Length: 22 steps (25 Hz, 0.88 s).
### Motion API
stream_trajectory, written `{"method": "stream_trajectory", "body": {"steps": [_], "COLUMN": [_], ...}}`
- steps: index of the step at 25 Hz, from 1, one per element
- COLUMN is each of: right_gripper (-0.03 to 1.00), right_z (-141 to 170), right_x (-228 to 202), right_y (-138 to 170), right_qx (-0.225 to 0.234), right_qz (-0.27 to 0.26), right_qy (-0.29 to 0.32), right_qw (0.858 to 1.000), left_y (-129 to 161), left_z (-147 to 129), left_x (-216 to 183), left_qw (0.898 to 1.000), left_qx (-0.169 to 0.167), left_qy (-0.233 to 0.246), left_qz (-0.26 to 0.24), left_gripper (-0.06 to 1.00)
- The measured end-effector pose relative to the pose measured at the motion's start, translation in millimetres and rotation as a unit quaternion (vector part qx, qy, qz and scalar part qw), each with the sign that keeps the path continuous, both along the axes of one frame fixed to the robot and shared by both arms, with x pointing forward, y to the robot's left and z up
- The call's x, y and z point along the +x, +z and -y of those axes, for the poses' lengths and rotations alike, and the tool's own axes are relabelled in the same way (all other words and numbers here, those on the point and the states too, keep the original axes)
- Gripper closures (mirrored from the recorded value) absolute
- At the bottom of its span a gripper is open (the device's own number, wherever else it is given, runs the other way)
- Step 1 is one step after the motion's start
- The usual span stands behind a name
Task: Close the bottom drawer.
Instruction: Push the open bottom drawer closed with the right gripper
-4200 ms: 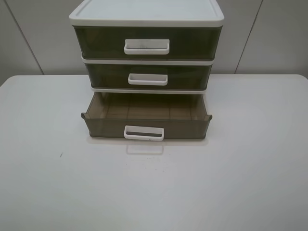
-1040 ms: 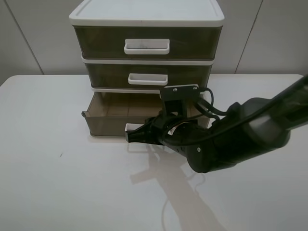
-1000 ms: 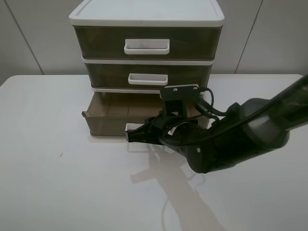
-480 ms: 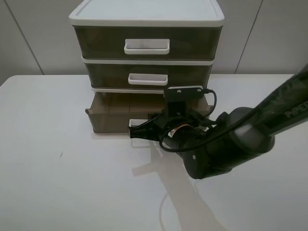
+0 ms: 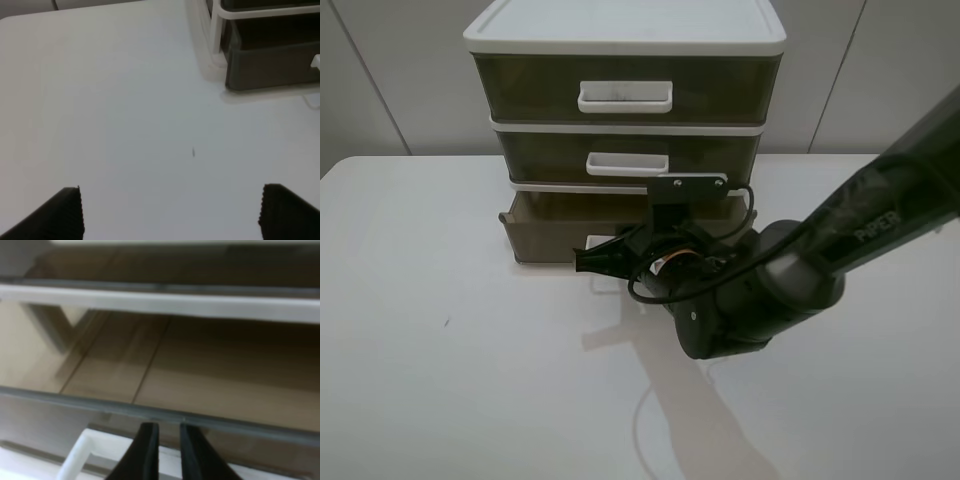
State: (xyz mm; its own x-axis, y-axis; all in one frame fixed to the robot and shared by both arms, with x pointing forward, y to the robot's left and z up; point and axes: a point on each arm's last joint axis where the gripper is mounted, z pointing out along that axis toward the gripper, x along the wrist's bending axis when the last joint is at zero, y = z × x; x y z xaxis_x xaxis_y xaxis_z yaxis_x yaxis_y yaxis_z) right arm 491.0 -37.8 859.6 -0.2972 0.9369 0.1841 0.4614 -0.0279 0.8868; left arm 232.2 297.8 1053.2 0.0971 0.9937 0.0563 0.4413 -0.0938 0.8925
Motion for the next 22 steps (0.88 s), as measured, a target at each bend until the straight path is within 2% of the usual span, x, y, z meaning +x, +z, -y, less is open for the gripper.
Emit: {"method": "stream_trajectory", "body": {"steps": [10, 22], "right_gripper": [0.95, 0.95], "right_z": [-3.6, -22.5], "right_x": [10.7, 25.9], "right_y": [-7.2, -12.1], "right_qx": [0.013, 0.032], "right_qz": [0.024, 0.036], "right_qy": [-0.038, -0.044], "right_qw": [0.999, 0.998], "left_y": [0.0, 0.0], "left_z": [0.0, 0.0], "left_x": [0.0, 0.0], "left_qw": [1.000, 1.000], "left_qx": [0.000, 0.000], "left_qy": [0.000, 0.000], "left_qz": [0.000, 0.000], "left_gripper": [0.23, 0.23]}}
